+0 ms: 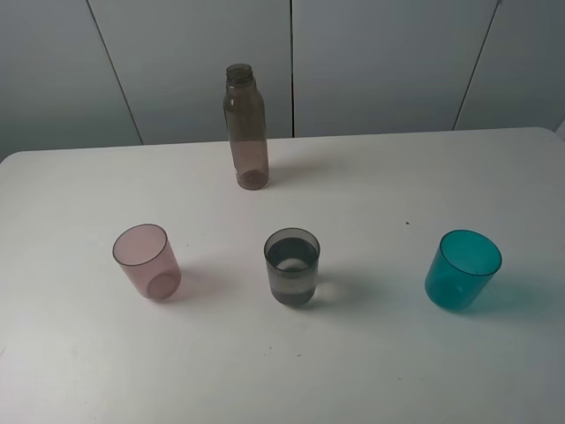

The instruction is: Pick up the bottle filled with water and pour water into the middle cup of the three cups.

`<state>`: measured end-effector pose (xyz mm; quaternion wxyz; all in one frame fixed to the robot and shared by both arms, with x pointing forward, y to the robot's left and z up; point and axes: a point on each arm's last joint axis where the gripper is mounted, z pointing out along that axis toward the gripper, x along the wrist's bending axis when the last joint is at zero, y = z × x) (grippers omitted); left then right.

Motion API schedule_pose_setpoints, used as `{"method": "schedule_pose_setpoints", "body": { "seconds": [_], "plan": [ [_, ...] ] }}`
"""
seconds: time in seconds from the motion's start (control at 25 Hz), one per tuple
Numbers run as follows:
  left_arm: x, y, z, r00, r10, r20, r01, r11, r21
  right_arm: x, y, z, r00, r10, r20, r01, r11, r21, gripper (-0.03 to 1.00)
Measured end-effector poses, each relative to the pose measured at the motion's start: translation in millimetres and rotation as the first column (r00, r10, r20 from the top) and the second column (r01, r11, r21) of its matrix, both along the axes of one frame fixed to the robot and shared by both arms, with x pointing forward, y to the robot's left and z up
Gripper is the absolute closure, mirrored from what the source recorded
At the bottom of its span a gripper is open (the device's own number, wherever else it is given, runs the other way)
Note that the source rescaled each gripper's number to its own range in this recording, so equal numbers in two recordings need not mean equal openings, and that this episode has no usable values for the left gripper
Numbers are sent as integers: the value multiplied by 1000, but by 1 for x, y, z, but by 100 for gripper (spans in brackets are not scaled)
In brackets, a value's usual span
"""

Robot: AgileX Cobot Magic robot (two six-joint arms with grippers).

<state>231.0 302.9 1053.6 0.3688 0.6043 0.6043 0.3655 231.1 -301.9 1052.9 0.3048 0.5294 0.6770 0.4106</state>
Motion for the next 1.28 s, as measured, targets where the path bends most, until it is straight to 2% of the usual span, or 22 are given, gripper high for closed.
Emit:
{"method": "schedule_pose_setpoints", "body": {
  "seconds": [0.32, 0.68, 1.28],
  "plan": [
    [0, 0, 0, 1000, 0, 0, 0, 1000, 0, 0, 0, 0, 1000, -28, 1, 28, 1000, 0, -3],
    [0, 0, 0, 1000, 0, 0, 0, 1000, 0, 0, 2, 0, 967, -256, 2, 256, 967, -1, -3],
    [0, 0, 0, 1000, 0, 0, 0, 1000, 0, 0, 2, 0, 974, -227, 2, 227, 974, -6, -3]
  ]
}}
